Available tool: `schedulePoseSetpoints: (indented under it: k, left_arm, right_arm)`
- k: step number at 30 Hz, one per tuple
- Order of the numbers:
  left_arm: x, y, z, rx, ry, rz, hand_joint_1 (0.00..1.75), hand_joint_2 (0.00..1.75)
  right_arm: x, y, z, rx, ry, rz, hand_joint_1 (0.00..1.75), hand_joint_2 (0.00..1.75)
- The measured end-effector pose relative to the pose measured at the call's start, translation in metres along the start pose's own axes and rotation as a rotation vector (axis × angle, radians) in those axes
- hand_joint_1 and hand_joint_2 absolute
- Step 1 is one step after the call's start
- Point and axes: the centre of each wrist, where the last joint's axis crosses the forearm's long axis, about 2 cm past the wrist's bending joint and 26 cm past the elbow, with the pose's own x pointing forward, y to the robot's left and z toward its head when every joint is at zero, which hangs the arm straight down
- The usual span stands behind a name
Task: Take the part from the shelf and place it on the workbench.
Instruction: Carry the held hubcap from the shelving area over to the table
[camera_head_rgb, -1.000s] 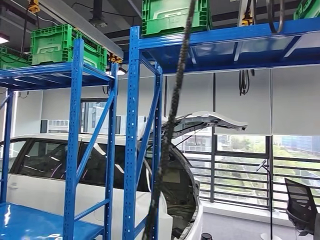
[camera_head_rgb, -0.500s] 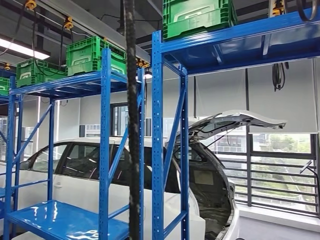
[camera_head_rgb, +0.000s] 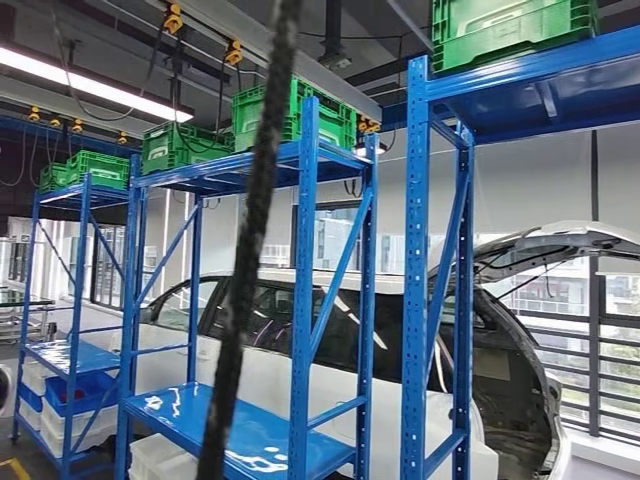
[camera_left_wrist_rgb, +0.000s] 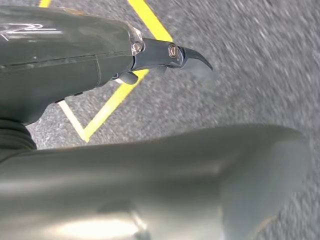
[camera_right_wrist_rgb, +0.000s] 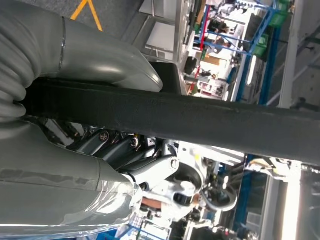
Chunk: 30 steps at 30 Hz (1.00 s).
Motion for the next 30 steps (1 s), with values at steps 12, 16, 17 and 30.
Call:
schedulePoseSetpoints:
  k: [12,16,17,30]
  left_arm:
    - [0.0073,0.0053,-0.0030,-0.010,-0.031,-0.013,0.00,1.75]
    - [0.0055,0.0063,-0.0024,-0.014,-0.032,-0.020,0.00,1.75]
    - [0.0068,0.0058,-0.0029,-0.016,-0.035,-0.019,0.00,1.75]
    - [0.0003,-0.0016,0.0000,-0.035,0.003,-0.038,0.00,1.75]
  right_arm:
    - [0.0024,-0.0090,0.0027,0.003,0.017,0.034,1.75,1.75]
    - [0.0027,-0.0094,0.0016,0.002,0.017,0.035,1.75,1.75]
    - [0.0026,-0.0090,0.0019,0.001,0.018,0.034,1.75,1.75]
    - [0.0019,-0.0069,0.0030,0.006,0.025,0.023,1.75,1.75]
